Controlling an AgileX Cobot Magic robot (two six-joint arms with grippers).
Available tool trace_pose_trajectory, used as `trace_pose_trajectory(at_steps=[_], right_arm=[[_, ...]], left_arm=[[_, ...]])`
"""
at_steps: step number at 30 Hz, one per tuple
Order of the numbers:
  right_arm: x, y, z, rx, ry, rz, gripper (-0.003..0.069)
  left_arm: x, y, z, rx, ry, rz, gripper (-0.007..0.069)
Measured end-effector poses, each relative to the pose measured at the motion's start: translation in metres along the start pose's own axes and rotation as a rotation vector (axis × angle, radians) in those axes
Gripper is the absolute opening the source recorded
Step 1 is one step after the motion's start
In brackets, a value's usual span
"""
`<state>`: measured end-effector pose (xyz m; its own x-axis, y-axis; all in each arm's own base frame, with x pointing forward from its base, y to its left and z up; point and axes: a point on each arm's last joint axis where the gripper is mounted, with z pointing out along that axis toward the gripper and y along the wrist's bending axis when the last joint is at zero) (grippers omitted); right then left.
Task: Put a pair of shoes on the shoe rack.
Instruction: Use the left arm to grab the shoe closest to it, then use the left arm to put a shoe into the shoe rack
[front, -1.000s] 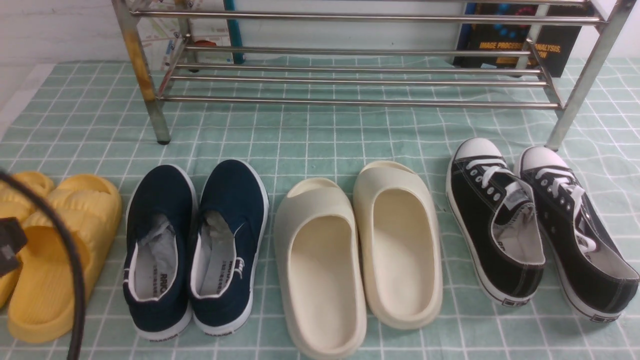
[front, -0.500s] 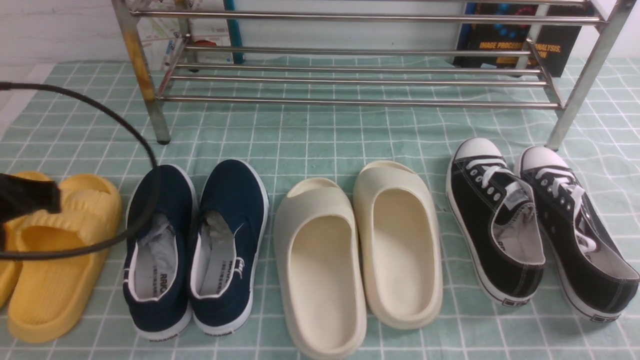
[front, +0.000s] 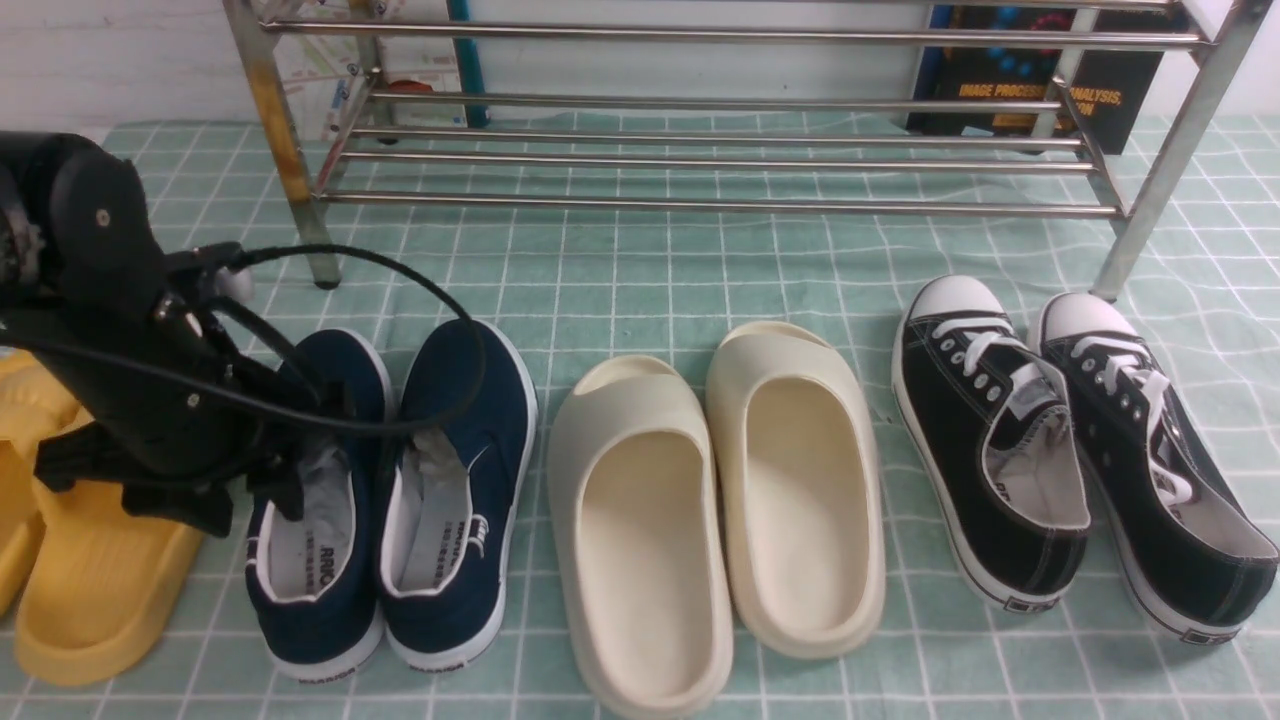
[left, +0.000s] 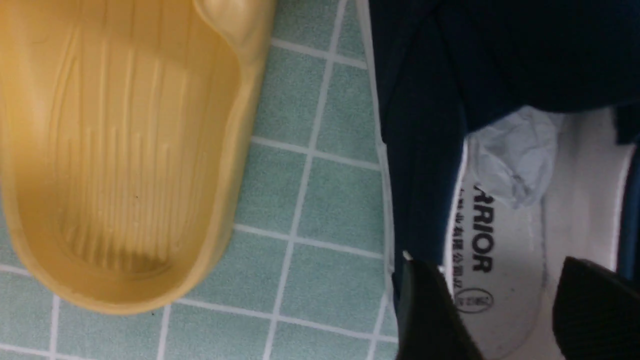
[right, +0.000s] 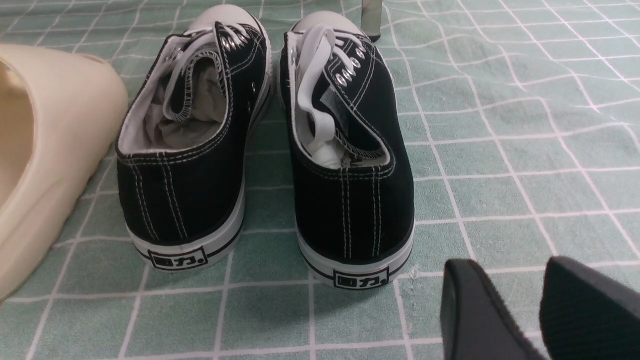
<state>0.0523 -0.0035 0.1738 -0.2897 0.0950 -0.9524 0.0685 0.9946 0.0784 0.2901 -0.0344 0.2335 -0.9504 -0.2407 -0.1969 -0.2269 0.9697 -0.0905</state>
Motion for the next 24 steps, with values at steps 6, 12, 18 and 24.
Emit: trace_pose_trajectory(at_steps=[6,12,18,24], right_arm=[[0.0,0.0,0.0,0.0,0.0,0.0,0.0246],[0.0,0.0,0.0,0.0,0.0,0.0,0.0246],[0.0,0.0,0.0,0.0,0.0,0.0,0.0246],[0.0,0.0,0.0,0.0,0.0,0.0,0.0246]], left_arm=[[-0.003,0.001,0.03,-0.049,0.085,0.012,0.0391],[-0.006,0.0,0.049,-0.061,0.118,0.013,0.0266],[-0.007,0.0,0.035,-0.055,0.108,0.045,0.0006],[-0.021,-0.005,-0.035,-0.037,0.005,0.092,0.0009]])
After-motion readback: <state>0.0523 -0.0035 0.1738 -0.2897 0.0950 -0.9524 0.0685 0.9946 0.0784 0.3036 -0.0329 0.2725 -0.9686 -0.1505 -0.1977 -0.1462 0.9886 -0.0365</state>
